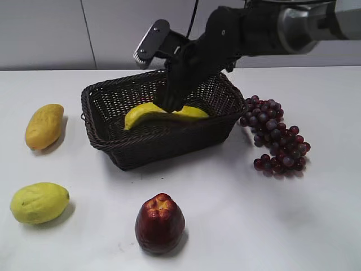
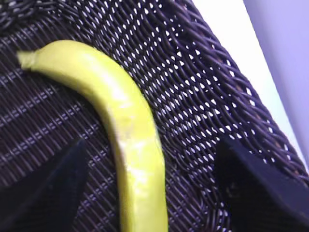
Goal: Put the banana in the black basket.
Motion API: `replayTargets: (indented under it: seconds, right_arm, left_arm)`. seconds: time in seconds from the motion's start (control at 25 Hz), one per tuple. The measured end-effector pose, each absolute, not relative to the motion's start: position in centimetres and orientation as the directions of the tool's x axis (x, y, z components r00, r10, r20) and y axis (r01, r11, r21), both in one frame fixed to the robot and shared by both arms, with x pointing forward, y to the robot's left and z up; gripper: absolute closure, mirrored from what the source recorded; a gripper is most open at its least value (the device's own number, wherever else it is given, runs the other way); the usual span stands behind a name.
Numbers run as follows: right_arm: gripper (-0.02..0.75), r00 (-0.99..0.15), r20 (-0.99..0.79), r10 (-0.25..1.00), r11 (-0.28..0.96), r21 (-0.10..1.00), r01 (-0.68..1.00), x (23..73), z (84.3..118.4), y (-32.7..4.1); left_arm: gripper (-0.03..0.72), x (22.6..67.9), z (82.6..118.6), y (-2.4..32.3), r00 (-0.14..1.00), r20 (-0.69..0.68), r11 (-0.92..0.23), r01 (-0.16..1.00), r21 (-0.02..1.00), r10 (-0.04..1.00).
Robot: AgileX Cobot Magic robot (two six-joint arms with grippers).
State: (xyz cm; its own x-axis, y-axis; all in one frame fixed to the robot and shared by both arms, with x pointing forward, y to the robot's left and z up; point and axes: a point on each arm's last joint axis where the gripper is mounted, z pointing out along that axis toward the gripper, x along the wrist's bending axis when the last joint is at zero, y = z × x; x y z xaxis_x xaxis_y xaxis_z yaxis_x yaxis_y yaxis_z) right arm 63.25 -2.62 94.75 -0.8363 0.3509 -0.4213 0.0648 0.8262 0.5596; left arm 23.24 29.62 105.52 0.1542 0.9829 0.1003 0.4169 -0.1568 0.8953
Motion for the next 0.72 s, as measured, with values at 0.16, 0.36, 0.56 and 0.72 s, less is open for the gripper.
replayTargets:
  seconds: [0.16, 0.36, 0.56, 0.72]
  right_arm:
    - [0.104, -0.831, -0.303, 0.467, 0.761, 0.617, 0.202, 62.2, 97.7, -3.1]
    - [0.116, -0.804, -0.129, 0.581, 0.69, 0.601, 0.403, 59.8, 101.9, -4.4]
    - [0.125, -0.742, -0.035, 0.669, 0.662, 0.482, 0.574, 56.6, 106.0, -6.8]
    - [0.125, -0.652, -0.049, 0.756, 0.609, 0.419, 0.674, 54.5, 109.0, -9.1]
  left_arm:
    - [0.207, 23.2, 105.5, 29.6, 0.154, 0.1, -0.157, 0.417, 0.895, 0.983]
    - [0.207, 23.2, 105.5, 29.6, 0.154, 0.1, -0.157, 0.417, 0.895, 0.983]
    - [0.207, 23.2, 105.5, 29.6, 0.154, 0.1, -0.157, 0.417, 0.895, 0.983]
    - [0.207, 23.2, 105.5, 29.6, 0.154, 0.1, -0.157, 0.417, 0.895, 0.983]
